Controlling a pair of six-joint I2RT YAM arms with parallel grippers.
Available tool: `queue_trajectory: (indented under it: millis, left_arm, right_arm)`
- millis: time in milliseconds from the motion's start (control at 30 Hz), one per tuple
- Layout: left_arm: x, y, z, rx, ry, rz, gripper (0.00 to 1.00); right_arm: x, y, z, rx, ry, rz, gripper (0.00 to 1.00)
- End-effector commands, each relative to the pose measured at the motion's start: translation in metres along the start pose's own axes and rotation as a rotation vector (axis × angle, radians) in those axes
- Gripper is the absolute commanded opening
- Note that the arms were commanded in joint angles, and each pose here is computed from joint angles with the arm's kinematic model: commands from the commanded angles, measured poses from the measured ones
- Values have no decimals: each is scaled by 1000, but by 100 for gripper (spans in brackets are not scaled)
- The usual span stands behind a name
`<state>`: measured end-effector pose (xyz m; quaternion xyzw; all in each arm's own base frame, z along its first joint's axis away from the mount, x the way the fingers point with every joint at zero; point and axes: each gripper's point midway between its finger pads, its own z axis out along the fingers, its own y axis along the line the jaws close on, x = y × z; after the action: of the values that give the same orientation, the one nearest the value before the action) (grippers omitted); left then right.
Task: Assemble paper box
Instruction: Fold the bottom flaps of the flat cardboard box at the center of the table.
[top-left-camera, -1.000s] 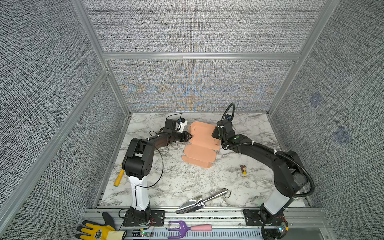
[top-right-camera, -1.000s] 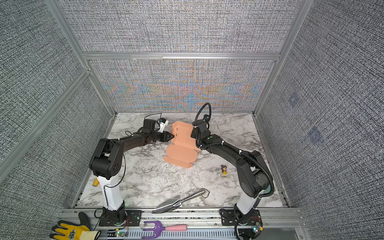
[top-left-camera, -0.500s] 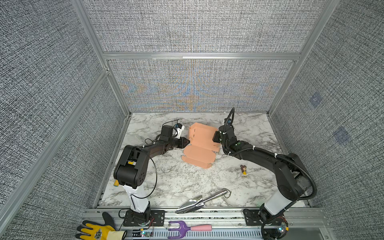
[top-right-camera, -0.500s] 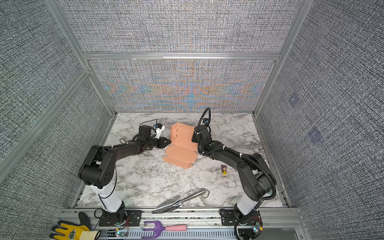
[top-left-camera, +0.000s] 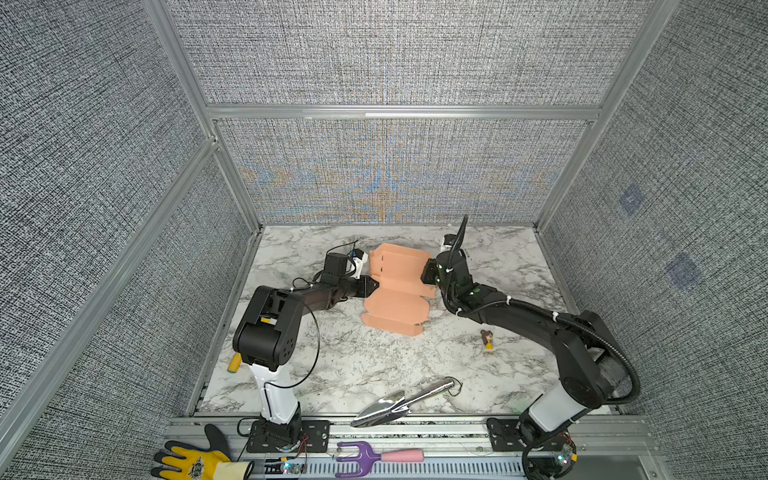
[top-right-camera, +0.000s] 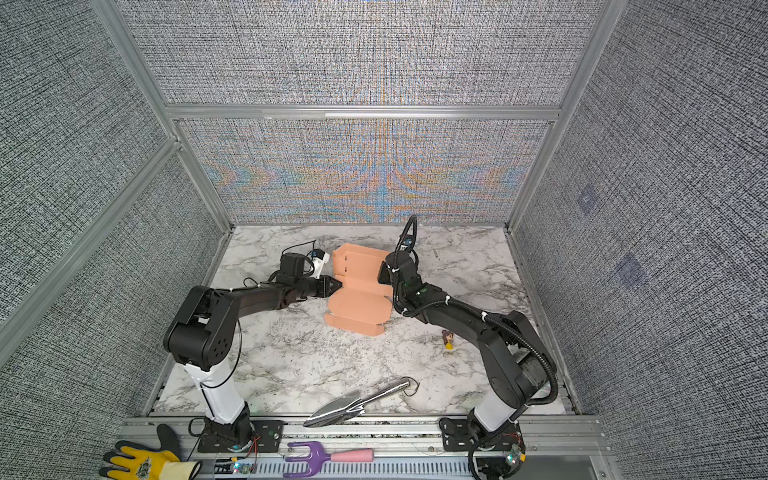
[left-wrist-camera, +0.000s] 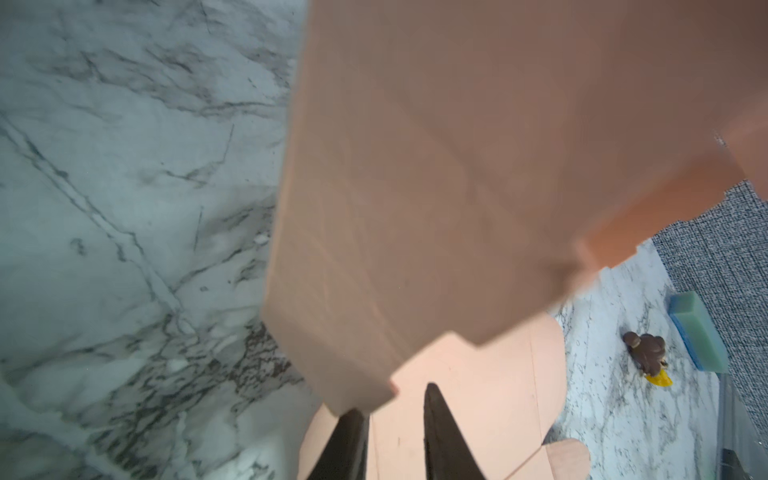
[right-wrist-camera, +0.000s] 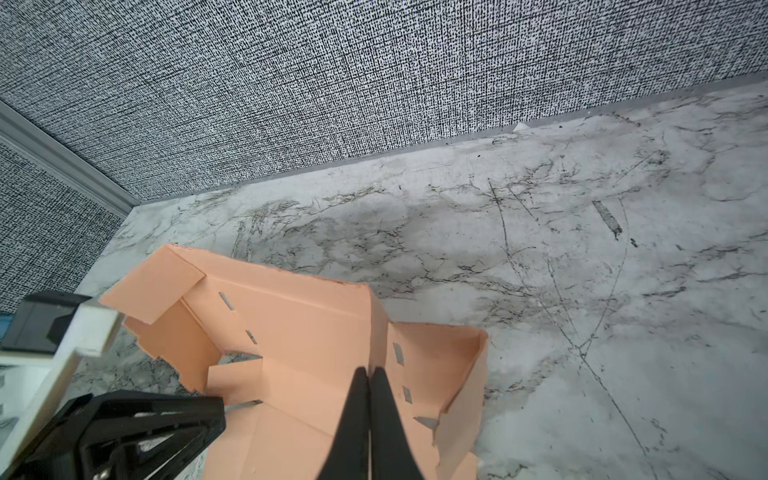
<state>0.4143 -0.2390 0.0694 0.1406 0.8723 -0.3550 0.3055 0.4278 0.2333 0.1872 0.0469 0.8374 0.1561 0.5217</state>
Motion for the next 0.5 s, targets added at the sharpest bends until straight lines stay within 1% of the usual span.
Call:
queue_trajectory:
  millis: [0,100,233,367,467]
  left_arm:
    - [-6,2,4,-16,-14,-19,27]
    - [-7,-4,8,-6,-15,-10,27]
    - [-9,-21,12,23,-22,15,27]
    - [-12,-34,1,36,-48,27,28]
    - [-8,-34,-13,0,-57,30,28]
  right_arm:
    - [-8,6,-3,-15,-39,0,0]
    - [-6,7,-2,-14,-37,-4,0]
    - [-3,6,-2,-8,-36,-9,0]
    - [-2,3,0,0,-49,-9,0]
    - [-1,1,1,8,-51,-13,0]
